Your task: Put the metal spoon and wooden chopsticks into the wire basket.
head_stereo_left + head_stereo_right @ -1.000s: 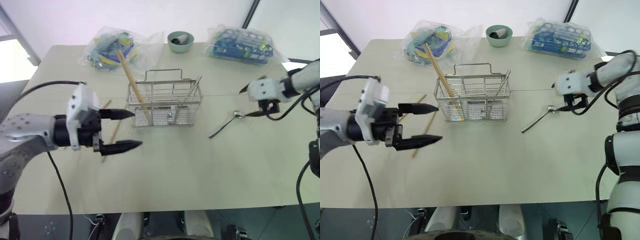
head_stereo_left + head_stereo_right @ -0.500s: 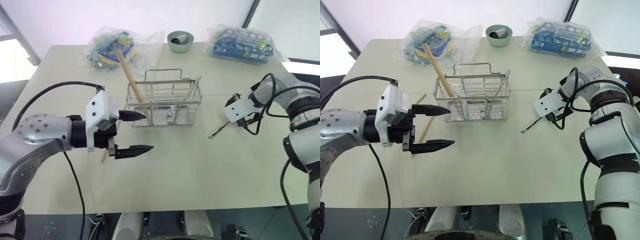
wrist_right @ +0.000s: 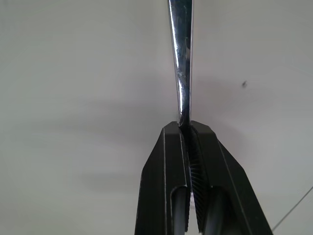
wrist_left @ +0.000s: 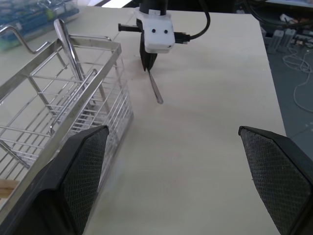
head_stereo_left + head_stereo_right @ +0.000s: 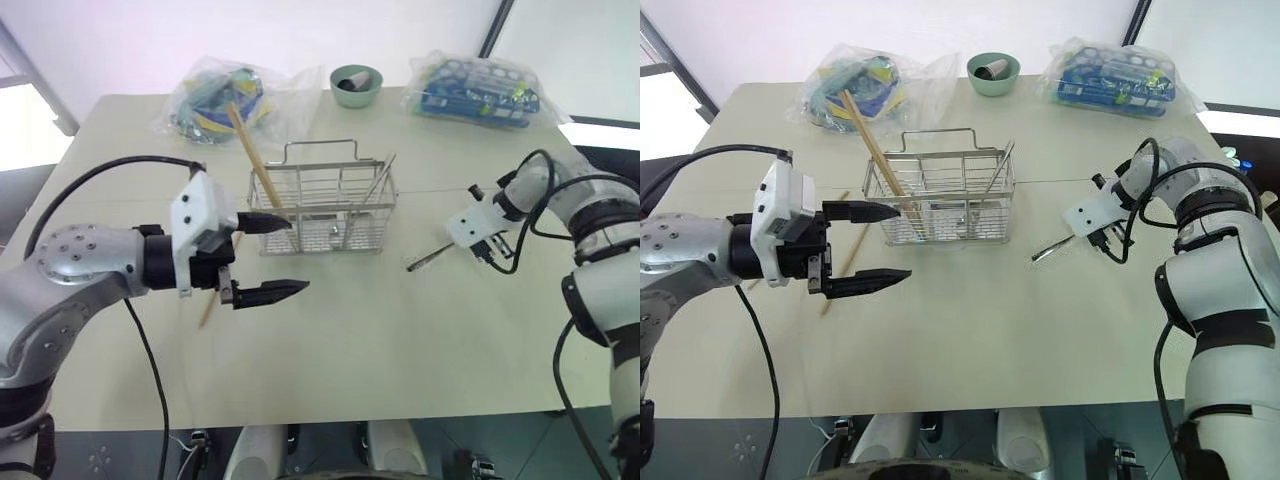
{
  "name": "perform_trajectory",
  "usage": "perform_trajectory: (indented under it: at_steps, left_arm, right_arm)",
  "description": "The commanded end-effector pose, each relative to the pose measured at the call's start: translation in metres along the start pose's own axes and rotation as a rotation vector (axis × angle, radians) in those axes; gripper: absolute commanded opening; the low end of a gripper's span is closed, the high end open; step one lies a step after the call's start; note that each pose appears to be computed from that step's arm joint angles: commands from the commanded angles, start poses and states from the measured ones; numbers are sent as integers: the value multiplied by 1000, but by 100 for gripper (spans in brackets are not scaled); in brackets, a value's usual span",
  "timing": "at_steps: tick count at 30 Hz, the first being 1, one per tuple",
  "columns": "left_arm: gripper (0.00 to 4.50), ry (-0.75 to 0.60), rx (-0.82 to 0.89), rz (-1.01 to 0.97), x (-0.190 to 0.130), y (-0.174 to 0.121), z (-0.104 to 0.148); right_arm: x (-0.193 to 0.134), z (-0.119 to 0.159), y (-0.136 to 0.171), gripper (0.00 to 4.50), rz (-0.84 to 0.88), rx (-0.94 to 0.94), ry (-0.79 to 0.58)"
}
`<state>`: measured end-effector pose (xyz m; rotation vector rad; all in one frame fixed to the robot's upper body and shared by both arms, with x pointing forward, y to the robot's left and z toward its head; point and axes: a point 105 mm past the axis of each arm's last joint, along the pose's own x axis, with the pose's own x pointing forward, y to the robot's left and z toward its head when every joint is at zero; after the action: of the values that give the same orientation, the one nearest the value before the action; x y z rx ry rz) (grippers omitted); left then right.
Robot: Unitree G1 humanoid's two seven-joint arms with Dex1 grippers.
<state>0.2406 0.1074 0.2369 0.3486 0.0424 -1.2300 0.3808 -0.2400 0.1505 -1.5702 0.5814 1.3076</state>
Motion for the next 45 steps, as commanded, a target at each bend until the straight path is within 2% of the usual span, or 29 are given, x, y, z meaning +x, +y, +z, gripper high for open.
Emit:
perform_trajectory:
  at_steps: [1,5,8,16,19,22,25,29,35,38,43,45]
  left_arm:
    - [450,-21,49,3,-2,6,8]
    - [450,-31,73,34,-7,20,14]
    - [450,-45,85,53,-10,29,19]
    - [450,-54,124,72,-12,46,28]
    - [450,-59,134,69,-11,49,30]
    - [450,-65,139,65,-8,51,30]
    - [450,-75,144,54,-5,49,32]
    - [450,-86,143,54,-5,48,34]
    - [450,-127,150,106,-9,53,44]
    - [450,-137,150,125,-10,55,46]
    - [450,-153,148,164,-14,60,49]
    - [450,-166,142,189,-17,64,52]
  right_arm:
    - [-11,20,-5,3,-23,-12,-168]
    - [-19,33,0,3,-47,-33,-300]
    - [-35,60,3,3,-79,17,-467]
    - [-111,136,22,3,44,219,-937]
    - [-145,152,4,3,7,307,-1133]
    - [-170,148,-38,3,-196,419,-1271]
    - [-173,137,-64,3,-344,506,-1288]
    - [-159,120,-80,3,-457,566,-1244]
    - [-125,110,-78,3,-419,646,-1194]
    - [-116,109,-74,101,-396,658,-1185]
    - [-114,109,-77,353,-431,658,-1174]
    - [-120,107,-80,353,-447,664,-1189]
